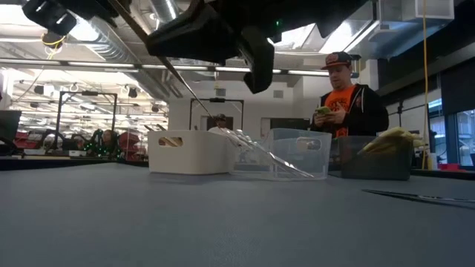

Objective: Sort silverware by color (type)
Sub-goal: Put the gold knife into the white bin

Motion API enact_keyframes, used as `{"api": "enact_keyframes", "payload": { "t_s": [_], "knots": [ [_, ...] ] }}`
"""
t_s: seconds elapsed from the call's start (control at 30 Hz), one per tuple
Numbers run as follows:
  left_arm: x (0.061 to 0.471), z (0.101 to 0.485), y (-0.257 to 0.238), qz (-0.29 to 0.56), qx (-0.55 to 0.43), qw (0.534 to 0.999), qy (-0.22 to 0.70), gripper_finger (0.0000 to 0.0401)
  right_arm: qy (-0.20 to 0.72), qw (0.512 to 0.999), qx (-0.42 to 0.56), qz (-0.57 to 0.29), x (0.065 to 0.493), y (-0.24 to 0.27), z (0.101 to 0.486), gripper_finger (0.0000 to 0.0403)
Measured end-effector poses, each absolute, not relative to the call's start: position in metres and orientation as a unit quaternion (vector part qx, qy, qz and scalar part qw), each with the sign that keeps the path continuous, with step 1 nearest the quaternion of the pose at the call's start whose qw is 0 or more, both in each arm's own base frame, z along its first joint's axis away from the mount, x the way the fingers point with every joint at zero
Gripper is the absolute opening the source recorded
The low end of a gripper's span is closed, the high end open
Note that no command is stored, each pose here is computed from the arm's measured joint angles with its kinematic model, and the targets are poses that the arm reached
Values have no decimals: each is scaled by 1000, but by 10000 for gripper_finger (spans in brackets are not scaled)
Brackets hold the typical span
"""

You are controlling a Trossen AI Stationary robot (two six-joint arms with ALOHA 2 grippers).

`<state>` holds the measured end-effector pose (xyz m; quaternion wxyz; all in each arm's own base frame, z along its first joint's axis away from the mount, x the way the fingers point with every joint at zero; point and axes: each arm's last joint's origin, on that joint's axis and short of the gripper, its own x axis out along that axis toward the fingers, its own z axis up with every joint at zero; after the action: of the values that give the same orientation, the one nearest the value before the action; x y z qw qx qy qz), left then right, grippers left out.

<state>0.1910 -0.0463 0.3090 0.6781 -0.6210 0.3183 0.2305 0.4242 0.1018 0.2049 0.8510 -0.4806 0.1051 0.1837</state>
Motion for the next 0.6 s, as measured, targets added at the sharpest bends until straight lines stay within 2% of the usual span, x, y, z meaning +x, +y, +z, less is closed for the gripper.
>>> {"api": "enact_keyframes", "payload": {
  "t_s": [0.27,0.6],
  "knots": [
    [216,293,-43,275,-619,669,306,106,80,816,-542,184,425,102,207,5],
    [242,275,-34,297,-625,652,308,105,65,802,-566,181,426,102,209,5]
  ]
}}
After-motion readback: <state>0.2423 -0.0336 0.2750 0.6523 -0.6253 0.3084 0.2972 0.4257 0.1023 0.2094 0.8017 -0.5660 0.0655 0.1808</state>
